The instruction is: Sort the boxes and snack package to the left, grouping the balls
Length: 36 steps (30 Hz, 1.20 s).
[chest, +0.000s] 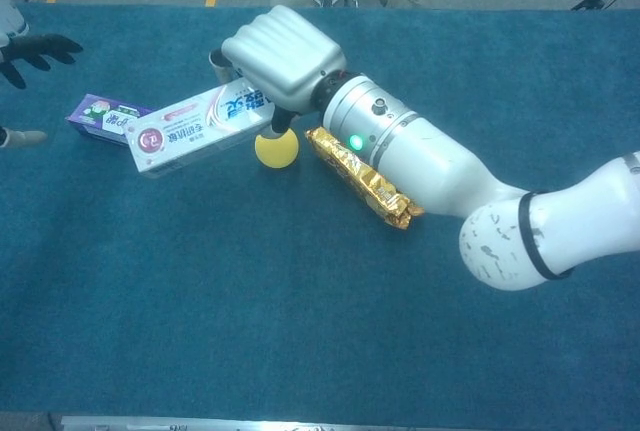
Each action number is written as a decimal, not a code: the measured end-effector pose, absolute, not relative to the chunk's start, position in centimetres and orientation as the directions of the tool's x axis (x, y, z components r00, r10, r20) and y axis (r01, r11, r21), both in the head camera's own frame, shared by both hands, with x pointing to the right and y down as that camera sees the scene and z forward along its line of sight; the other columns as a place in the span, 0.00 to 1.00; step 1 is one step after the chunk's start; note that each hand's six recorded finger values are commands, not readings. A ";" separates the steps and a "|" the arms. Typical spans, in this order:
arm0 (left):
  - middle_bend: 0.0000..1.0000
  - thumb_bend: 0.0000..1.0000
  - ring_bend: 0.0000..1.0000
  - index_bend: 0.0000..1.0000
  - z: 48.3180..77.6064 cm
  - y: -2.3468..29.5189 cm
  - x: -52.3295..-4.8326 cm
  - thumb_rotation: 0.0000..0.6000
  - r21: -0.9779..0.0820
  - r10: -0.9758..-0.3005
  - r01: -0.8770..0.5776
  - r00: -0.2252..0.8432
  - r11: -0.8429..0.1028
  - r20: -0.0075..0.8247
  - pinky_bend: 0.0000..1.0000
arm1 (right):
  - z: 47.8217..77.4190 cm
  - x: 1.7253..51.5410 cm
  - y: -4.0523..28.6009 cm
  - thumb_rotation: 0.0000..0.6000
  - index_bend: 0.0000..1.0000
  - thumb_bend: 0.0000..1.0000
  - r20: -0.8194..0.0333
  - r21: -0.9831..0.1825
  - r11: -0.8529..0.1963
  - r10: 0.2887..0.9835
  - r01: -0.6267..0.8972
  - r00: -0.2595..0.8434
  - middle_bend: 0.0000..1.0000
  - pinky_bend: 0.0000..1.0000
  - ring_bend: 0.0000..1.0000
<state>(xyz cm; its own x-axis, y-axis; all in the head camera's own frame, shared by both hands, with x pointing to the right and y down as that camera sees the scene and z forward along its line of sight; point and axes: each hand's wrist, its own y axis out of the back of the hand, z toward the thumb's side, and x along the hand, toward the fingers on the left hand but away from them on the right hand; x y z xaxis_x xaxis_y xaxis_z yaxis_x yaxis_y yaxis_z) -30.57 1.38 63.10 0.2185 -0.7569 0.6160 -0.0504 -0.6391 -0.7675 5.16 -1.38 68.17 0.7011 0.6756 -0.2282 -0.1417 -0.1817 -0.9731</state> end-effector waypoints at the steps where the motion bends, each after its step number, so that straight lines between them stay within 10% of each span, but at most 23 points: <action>1: 0.10 0.27 0.14 0.00 63.2 1.4 -30.4 1.00 -0.763 -0.753 -0.052 0.221 -0.644 0.620 0.25 | 68.2 4.8 -1.4 1.00 0.71 0.20 -0.226 -0.974 -0.178 0.680 -0.141 0.698 0.59 0.66 0.51; 36: 0.00 0.27 0.02 0.00 65.9 0.6 -26.0 1.00 -0.615 -0.631 -0.146 0.239 -0.775 0.738 0.22 | 69.6 -0.9 -0.6 1.00 0.71 0.20 -0.146 -0.989 -0.123 0.775 -0.080 0.614 0.59 0.66 0.51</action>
<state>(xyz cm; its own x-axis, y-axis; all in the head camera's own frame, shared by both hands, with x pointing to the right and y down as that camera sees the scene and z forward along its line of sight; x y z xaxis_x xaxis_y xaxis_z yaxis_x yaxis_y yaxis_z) -26.01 0.61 65.91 0.2387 -0.6310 0.7382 -0.1464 -0.7748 -0.6150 -0.91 -0.64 69.64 0.6144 0.7753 -0.1464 -0.0798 -0.1235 -0.9891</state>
